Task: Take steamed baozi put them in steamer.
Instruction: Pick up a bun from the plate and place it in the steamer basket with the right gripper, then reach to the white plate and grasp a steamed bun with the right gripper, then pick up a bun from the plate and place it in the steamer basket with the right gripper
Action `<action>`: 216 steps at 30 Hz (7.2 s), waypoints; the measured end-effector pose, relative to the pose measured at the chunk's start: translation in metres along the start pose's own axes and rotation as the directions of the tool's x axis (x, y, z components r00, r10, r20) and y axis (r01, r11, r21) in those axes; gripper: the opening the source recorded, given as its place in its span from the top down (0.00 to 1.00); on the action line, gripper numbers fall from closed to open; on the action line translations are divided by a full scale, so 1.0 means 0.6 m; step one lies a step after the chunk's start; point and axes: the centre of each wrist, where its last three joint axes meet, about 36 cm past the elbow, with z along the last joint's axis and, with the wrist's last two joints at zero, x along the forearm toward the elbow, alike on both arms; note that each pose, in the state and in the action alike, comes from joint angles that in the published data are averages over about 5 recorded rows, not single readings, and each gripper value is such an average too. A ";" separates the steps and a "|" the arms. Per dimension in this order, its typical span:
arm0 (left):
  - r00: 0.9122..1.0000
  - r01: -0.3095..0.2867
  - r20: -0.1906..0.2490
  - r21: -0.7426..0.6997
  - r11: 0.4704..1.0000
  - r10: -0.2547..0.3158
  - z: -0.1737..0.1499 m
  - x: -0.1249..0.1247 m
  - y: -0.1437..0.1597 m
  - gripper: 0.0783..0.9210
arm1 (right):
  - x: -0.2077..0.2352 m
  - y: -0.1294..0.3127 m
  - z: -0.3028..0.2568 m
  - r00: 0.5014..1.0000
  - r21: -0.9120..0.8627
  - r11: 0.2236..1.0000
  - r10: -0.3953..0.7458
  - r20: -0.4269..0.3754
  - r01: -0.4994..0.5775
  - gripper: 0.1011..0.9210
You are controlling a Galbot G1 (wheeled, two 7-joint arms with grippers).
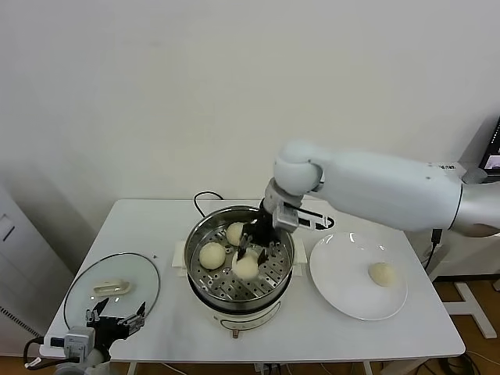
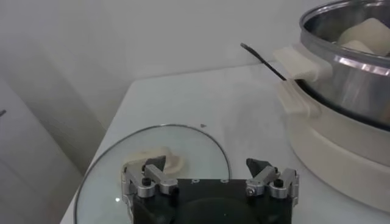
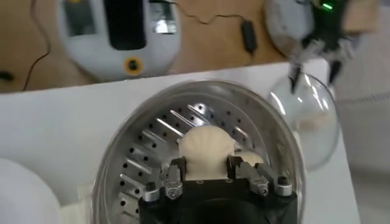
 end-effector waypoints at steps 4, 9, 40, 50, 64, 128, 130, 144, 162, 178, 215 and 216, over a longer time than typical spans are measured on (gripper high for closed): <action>1.000 0.000 -0.001 0.001 1.000 0.000 0.001 0.000 -0.001 0.12 | -0.027 -0.008 -0.006 1.000 0.079 0.997 -0.022 0.005 0.021 0.57; 1.000 0.003 -0.006 0.001 1.000 -0.003 0.003 -0.003 0.000 0.12 | -0.057 -0.016 -0.012 0.999 0.151 0.988 -0.039 0.011 0.037 0.57; 1.000 0.006 -0.013 -0.008 1.000 -0.006 0.011 -0.010 0.010 0.12 | 0.054 0.022 0.053 0.990 0.008 1.000 0.001 -0.142 0.000 0.12; 1.000 0.003 -0.010 -0.012 1.000 -0.003 0.009 -0.011 0.011 0.12 | 0.174 0.204 0.111 0.968 -0.485 0.871 -0.048 -0.247 -0.080 0.12; 1.000 0.001 -0.003 -0.015 1.000 -0.001 0.003 -0.011 0.012 0.12 | 0.195 0.487 0.117 0.965 -0.862 0.487 -0.127 -0.228 -0.139 0.12; 1.000 0.000 -0.011 -0.014 1.000 0.000 0.002 -0.011 0.008 0.12 | 0.015 0.693 0.078 0.970 -0.987 0.085 -0.187 -0.153 -0.139 0.67; 1.000 0.000 -0.010 -0.015 1.000 0.000 0.001 -0.010 0.007 0.12 | 0.046 0.675 0.079 0.970 -0.985 0.088 -0.183 -0.162 -0.148 0.67; 1.000 -0.007 -0.007 -0.018 1.000 0.007 0.000 -0.013 0.003 0.12 | 0.222 0.447 0.083 0.970 -0.966 0.141 -0.086 -0.228 -0.215 0.67; 1.000 -0.010 -0.004 -0.018 1.000 0.010 0.001 -0.013 0.002 0.12 | 0.204 0.154 0.046 0.979 -0.968 0.148 0.019 -0.201 -0.202 0.67; 1.000 0.002 -0.004 -0.008 1.000 -0.002 0.004 -0.009 0.002 0.12 | 0.063 0.060 0.025 0.971 -0.966 0.129 -0.046 -0.234 -0.226 0.67; 1.000 0.017 -0.015 -0.007 1.000 -0.017 0.010 -0.024 0.009 0.12 | -0.025 0.073 0.040 0.974 -0.973 0.081 -0.058 -0.219 -0.214 0.12; 1.000 0.018 -0.015 -0.007 1.000 -0.018 0.010 -0.023 0.010 0.12 | -0.015 0.075 0.041 0.974 -0.973 0.076 -0.047 -0.221 -0.217 0.12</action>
